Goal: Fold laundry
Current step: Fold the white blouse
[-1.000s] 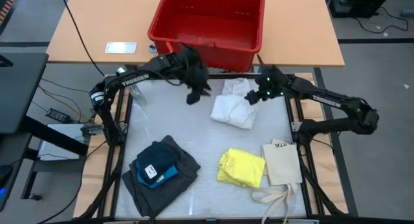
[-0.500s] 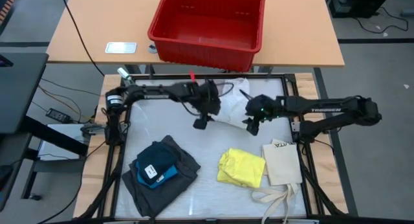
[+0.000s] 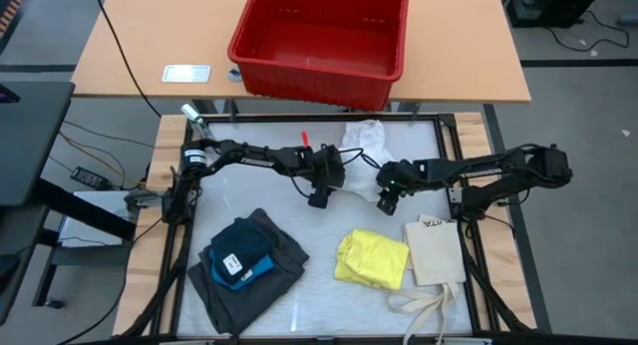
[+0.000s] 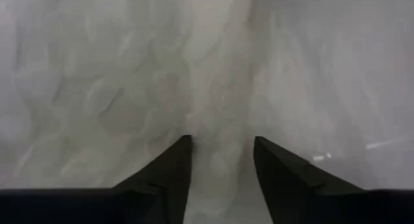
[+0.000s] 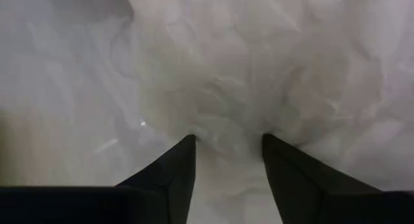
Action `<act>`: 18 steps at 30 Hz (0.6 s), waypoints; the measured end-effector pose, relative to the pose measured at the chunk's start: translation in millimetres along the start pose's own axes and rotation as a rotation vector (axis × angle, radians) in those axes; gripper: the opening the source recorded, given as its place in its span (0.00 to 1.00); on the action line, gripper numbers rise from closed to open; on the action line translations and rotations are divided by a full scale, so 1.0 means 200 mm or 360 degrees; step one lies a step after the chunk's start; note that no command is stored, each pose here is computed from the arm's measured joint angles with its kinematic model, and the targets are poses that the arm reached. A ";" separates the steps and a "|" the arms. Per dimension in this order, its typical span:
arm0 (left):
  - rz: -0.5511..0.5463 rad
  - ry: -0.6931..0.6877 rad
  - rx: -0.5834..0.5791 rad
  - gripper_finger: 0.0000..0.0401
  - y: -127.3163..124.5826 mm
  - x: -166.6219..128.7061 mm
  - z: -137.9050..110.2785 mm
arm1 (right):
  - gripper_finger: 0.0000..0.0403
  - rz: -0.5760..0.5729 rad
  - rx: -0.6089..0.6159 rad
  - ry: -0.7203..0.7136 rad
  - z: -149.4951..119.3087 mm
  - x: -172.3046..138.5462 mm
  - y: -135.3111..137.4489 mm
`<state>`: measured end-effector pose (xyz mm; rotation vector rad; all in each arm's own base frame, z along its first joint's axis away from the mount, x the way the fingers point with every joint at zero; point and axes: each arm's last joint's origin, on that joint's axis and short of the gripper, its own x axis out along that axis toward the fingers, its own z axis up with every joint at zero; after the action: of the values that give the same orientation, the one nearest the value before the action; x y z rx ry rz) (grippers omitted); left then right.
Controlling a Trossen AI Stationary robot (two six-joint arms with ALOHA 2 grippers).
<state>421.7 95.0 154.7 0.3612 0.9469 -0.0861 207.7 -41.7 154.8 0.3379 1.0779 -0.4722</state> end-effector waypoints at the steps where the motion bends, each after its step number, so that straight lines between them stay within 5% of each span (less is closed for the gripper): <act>1: 0.0012 0.0034 -0.0035 0.40 0.00 0.01 -0.01 | 0.44 0.0021 0.0026 0.0012 0.00 0.01 0.00; 11: 0.0054 0.0130 -0.0293 0.10 0.00 -0.02 -0.03 | 0.33 0.0311 0.0048 0.0205 -0.07 -0.03 0.04; 18: -0.0174 0.0053 -0.0327 0.02 -0.15 -0.23 0.10 | 0.33 0.0469 0.0052 -0.0057 0.00 -0.24 0.12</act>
<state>403.5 56.9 195.2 0.1212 0.9985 -0.0818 200.9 -11.7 198.1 0.5067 0.9671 -0.2319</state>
